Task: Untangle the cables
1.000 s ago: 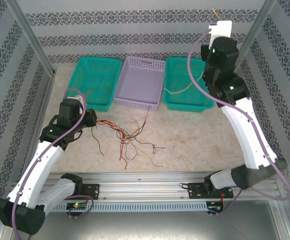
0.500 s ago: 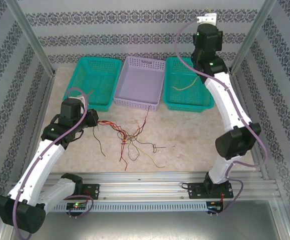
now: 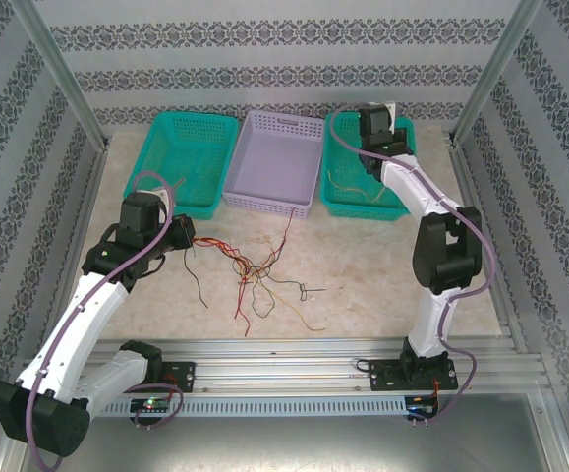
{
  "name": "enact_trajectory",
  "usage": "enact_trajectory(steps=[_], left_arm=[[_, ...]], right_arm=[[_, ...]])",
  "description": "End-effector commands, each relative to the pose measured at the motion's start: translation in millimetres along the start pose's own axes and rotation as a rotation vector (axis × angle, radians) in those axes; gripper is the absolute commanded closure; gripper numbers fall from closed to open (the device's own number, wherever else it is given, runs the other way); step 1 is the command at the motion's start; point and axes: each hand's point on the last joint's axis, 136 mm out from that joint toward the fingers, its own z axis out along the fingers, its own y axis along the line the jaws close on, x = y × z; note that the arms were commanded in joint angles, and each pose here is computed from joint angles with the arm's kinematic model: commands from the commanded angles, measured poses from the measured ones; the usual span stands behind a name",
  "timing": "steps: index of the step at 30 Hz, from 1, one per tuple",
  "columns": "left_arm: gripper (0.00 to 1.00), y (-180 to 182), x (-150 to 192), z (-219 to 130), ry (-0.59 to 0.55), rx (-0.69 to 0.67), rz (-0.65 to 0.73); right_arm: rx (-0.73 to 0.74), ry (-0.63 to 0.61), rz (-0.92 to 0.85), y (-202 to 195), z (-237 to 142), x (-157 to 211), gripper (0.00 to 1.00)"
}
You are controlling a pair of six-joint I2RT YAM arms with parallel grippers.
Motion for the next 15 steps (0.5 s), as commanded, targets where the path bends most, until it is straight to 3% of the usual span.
enact_trajectory(steps=[1, 7, 15], left_arm=[[1.00, -0.1, -4.7, 1.8, -0.019, 0.013, -0.017], [1.00, -0.7, -4.1, 1.6, -0.016, 0.017, -0.017], [1.00, -1.9, -4.1, 0.6, -0.019, 0.024, -0.017]], right_arm=[[-0.044, 0.082, 0.024, 19.8, 8.8, 29.8, 1.00], [-0.104, 0.303, -0.028, 41.4, 31.5, 74.4, 1.00], [-0.200, 0.435, 0.011, 52.0, 38.7, 90.7, 1.00]])
